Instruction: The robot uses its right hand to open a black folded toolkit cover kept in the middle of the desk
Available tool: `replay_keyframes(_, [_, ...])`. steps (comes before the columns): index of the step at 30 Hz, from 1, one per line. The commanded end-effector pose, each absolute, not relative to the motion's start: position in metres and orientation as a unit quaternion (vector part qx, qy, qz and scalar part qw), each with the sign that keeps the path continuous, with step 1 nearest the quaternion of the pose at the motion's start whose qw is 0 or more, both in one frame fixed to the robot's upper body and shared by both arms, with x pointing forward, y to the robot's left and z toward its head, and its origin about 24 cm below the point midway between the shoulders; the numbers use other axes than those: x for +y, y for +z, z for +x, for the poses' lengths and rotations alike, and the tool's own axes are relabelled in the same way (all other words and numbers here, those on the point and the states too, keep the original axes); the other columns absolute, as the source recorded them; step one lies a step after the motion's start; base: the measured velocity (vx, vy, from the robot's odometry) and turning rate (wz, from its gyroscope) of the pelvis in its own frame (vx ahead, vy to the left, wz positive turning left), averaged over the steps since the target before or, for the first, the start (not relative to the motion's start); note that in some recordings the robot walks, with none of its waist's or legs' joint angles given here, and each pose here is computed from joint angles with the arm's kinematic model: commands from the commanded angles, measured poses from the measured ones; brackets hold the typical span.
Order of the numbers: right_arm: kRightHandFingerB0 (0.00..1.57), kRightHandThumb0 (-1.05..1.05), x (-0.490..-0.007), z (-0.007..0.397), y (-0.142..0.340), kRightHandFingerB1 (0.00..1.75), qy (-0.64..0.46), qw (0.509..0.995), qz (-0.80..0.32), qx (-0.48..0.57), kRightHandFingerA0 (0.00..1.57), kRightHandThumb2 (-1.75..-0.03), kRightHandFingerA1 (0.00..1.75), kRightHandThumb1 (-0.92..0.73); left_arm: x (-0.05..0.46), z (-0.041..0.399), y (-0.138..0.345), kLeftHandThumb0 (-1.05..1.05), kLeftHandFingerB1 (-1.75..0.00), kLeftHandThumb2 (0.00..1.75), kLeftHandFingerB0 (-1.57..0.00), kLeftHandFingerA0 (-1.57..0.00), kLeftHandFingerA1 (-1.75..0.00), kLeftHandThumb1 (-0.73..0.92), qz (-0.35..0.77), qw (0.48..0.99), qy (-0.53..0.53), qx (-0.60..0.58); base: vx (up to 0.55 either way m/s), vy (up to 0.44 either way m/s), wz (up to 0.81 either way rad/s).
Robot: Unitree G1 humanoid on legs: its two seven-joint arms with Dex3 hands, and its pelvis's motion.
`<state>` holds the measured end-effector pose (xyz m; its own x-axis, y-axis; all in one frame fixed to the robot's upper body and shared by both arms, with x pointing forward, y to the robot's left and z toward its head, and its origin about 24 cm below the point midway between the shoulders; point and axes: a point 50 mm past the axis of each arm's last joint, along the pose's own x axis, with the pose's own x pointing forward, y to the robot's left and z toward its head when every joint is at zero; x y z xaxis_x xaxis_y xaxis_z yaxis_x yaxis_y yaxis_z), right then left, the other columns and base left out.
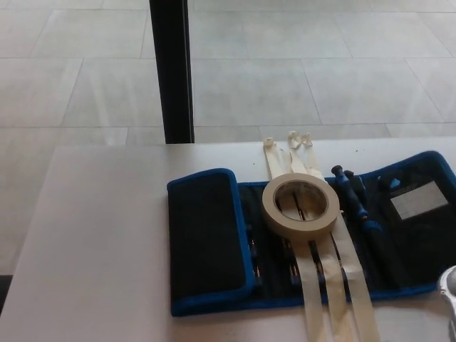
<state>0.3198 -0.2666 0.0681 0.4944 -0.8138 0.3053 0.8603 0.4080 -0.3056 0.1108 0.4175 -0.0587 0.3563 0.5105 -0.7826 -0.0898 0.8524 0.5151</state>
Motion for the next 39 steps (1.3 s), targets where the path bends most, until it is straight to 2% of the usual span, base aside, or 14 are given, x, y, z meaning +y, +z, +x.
replay_keyframes(1, [0.27,-0.42,-0.413,0.250,0.082,1.41,-0.750,0.531,0.393,0.031,0.27,-0.80,1.52,-0.82,0.426,0.096,-0.055,-0.91,-0.45,0.83,-0.37,-0.39,-0.57,0.79,0.216,0.789,0.195,0.541,0.00,0.000,0.00])
replay_keyframes(4, [0.25,-0.35,-0.426,0.241,0.083,1.30,-0.746,0.561,0.356,0.051,0.21,-0.72,1.27,-0.90,0.427,0.097,-0.054,-0.90,-0.43,0.81,-0.34,-0.36,-0.55,0.82,0.221,0.786,0.191,0.544,0.00,0.000,0.00])
replay_keyframes(5, [0.44,-0.36,-0.433,0.235,0.083,1.42,-0.739,0.600,0.303,0.057,0.47,-0.82,1.55,-0.73,0.427,0.097,-0.054,-0.84,-0.38,0.71,-0.33,-0.37,-0.50,0.92,0.215,0.789,0.194,0.542,0.00,0.000,0.00])
replay_keyframes(6, [0.00,-0.22,-0.437,0.234,0.084,0.87,-0.724,0.617,0.304,0.045,0.39,-1.06,1.44,-0.61,0.427,0.097,-0.054,-0.85,-0.38,0.71,-0.33,-0.35,-0.50,0.92,0.217,0.789,0.192,0.542,0.00,0.000,0.00])
replay_keyframes(7, [0.00,-0.26,-0.440,0.231,0.084,0.73,-0.715,0.640,0.280,0.043,0.51,-0.95,1.37,-0.65,0.429,0.097,-0.052,-0.91,-0.42,0.83,-0.24,-0.33,-0.53,0.76,0.205,0.790,0.208,0.539,0.00,0.000,0.00])
replay_keyframes(13, [0.40,-0.51,-0.467,0.214,0.107,0.74,-0.699,0.687,0.191,0.048,0.93,-0.64,1.09,-0.82,0.429,0.099,-0.051,-0.82,-0.41,0.70,-0.39,-0.40,-0.52,0.92,0.238,0.782,0.191,0.543,0.00,0.000,0.00])
replay_keyframes(15, [0.69,-0.55,-0.485,0.200,0.128,1.04,-0.679,0.720,0.141,0.041,1.06,-0.63,1.17,-0.79,0.430,0.099,-0.050,-0.84,-0.39,0.69,-0.35,-0.37,-0.51,0.92,0.241,0.782,0.194,0.542,0.00,0.000,0.00])
replay_keyframes(17, [0.69,-0.55,-0.493,0.193,0.134,1.04,-0.670,0.731,0.123,0.040,1.06,-0.63,1.17,-0.79,0.432,0.099,-0.049,-0.84,-0.39,0.69,-0.35,-0.37,-0.51,0.92,0.245,0.780,0.197,0.542,0.00,0.000,0.00])
replay_keyframes(18, [0.38,-0.60,-0.507,0.172,0.145,0.90,-0.660,0.746,0.063,0.058,0.92,-0.63,1.08,-0.76,0.433,0.099,-0.047,-0.85,-0.38,0.71,-0.33,-0.37,-0.49,0.92,0.236,0.784,0.193,0.540,0.00,0.000,0.00])
replay_keyframes(20, [0.60,-0.58,-0.514,0.158,0.146,0.98,-0.660,0.747,0.031,0.072,0.98,-0.63,1.11,-0.74,0.433,0.100,-0.047,-0.85,-0.38,0.70,-0.33,-0.37,-0.48,0.92,0.236,0.784,0.194,0.540,0.00,0.000,0.00])
replay_keyframes(21, [0.42,-0.57,-0.518,0.147,0.142,0.86,-0.666,0.740,0.019,0.091,1.05,-0.62,1.16,-0.74,0.434,0.101,-0.046,-0.85,-0.39,0.68,-0.34,-0.39,-0.50,0.92,0.238,0.783,0.199,0.539,0.00,0.000,0.00])
replay_keyframes(26, [0.47,-0.50,-0.523,0.120,0.117,0.81,-0.683,0.717,0.042,0.133,1.05,-0.71,1.25,-0.70,0.434,0.100,-0.046,-0.84,-0.39,0.69,-0.35,-0.37,-0.50,0.92,0.229,0.787,0.201,0.537,0.00,0.000,0.00])
replay_keyframes(31, [0.71,-0.44,-0.513,0.098,0.071,0.90,-0.671,0.712,0.050,0.200,0.96,-0.72,1.17,-0.71,0.433,0.100,-0.046,-0.83,-0.39,0.68,-0.38,-0.36,-0.50,0.92,0.232,0.787,0.198,0.537,0.00,0.000,0.00])
replay_keyframes(39, [0.43,-0.53,-0.477,0.094,0.007,0.82,-0.684,0.688,0.203,0.133,0.91,-0.66,1.35,-0.72,0.433,0.103,-0.046,-0.85,-0.42,0.70,-0.39,-0.41,-0.54,0.92,0.246,0.782,0.194,0.538,0.00,0.000,0.00])
